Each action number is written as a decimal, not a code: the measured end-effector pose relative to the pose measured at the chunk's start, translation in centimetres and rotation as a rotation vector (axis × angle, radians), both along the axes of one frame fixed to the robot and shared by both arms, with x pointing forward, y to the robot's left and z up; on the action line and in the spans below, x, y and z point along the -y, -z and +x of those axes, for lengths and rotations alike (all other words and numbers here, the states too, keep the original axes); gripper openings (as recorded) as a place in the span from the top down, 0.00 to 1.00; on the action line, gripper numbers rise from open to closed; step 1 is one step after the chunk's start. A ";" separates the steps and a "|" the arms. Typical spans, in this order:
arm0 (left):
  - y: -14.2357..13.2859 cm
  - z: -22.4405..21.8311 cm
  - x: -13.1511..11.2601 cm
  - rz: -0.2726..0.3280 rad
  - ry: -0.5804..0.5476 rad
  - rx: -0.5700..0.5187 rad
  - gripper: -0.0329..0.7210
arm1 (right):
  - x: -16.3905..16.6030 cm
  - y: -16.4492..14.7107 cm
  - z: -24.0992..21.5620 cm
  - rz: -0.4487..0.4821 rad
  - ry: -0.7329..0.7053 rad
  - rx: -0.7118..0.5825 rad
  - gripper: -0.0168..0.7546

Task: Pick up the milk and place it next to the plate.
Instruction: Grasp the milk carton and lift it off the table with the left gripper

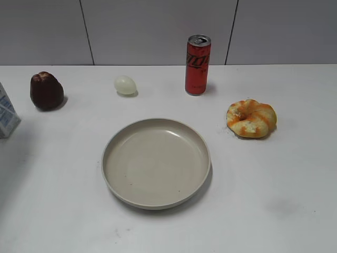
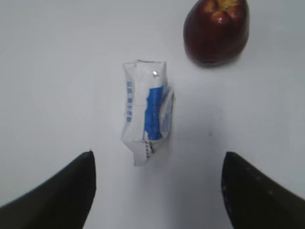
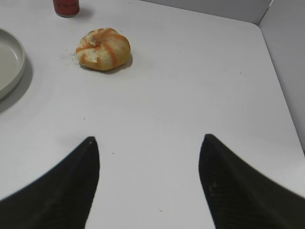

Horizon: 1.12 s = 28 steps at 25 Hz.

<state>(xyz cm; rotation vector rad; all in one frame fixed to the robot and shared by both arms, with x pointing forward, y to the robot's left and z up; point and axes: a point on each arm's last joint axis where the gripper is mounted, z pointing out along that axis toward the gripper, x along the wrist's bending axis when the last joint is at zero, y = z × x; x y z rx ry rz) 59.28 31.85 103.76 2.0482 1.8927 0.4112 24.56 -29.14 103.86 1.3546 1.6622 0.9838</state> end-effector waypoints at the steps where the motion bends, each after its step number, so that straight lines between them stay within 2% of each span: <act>1: 0.4 0.6 -0.1 -0.001 0.021 -0.019 0.15 | 0.0 0.0 0.0 0.000 0.000 0.000 0.33; 7: 3.7 3.0 -0.2 -0.014 0.063 -0.116 0.17 | 0.0 0.0 0.0 0.000 0.000 0.000 0.33; 16: 8.7 4.8 -0.5 -0.017 0.056 -0.172 0.19 | 0.0 0.0 0.0 0.000 0.000 0.000 0.33; 19: 9.6 4.9 -0.5 -0.018 0.057 -0.191 0.28 | 0.0 0.0 0.0 0.000 0.000 0.000 0.33; 24: 9.7 5.0 -0.6 -0.013 0.056 -0.181 0.57 | 0.0 0.0 0.0 0.000 0.000 0.000 0.33; 28: 9.1 5.0 -0.6 -0.005 0.061 -0.166 0.59 | 0.0 0.0 0.0 0.000 0.000 0.000 0.33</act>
